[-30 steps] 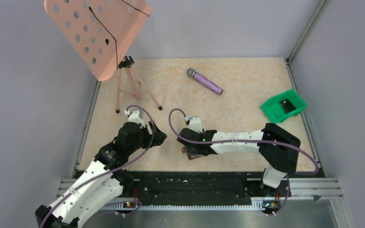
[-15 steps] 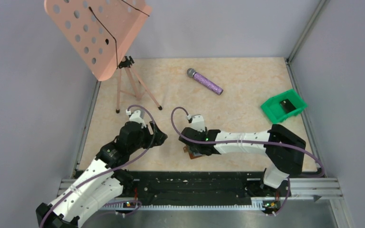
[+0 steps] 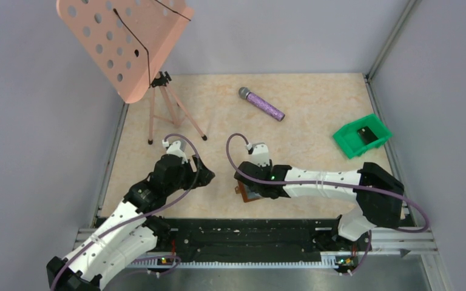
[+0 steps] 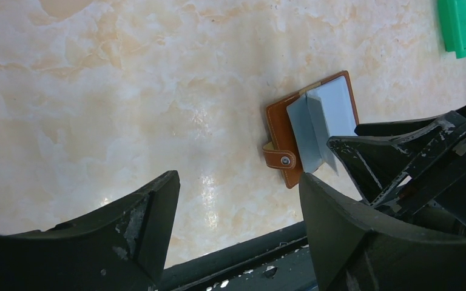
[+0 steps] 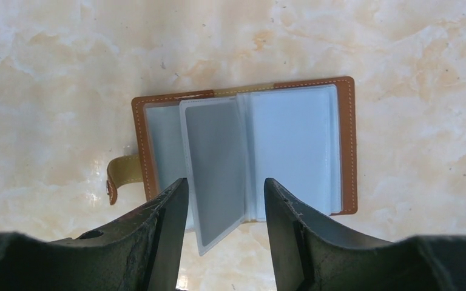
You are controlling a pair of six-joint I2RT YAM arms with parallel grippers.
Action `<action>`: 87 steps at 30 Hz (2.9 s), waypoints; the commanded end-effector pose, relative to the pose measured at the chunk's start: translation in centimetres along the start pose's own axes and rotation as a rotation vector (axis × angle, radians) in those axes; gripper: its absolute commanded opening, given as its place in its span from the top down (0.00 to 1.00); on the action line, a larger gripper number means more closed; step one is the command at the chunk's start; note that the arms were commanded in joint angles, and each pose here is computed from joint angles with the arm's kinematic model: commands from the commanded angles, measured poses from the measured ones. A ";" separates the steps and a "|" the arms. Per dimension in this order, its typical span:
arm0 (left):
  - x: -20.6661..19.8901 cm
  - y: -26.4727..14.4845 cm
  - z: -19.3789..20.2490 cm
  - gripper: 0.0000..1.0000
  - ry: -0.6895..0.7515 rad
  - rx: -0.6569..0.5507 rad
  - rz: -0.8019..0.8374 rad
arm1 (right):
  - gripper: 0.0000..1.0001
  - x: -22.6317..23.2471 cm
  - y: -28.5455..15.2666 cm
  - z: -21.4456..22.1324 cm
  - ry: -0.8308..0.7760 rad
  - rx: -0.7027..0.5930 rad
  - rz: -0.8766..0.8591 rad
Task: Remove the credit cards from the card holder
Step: Remove the credit card from the card holder.
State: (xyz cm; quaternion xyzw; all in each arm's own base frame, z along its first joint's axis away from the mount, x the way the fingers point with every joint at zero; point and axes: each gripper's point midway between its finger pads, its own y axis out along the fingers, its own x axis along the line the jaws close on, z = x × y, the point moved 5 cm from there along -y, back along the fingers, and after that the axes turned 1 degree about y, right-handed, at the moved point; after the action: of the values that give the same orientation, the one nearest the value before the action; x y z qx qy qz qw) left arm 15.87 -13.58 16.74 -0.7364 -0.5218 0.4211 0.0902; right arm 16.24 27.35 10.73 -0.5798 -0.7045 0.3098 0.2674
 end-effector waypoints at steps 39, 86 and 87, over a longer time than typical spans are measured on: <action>-11.8 10.0 3.8 0.51 -0.045 0.294 0.443 | 0.69 -8.4 1.5 -1.3 0.301 0.050 -0.530; -8.9 15.4 9.0 0.77 -0.125 0.396 0.421 | 0.77 -9.4 4.3 4.3 0.405 0.167 -0.485; -8.9 15.3 9.0 0.82 -0.126 0.399 0.421 | 0.77 -9.4 4.3 4.3 0.406 0.166 -0.480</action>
State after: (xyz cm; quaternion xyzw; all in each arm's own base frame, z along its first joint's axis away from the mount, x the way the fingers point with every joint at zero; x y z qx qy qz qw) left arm 19.20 -30.24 6.37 -0.7570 -0.2842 0.5753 0.1233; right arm 18.44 19.36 5.86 -0.4023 -0.7489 0.1496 0.5049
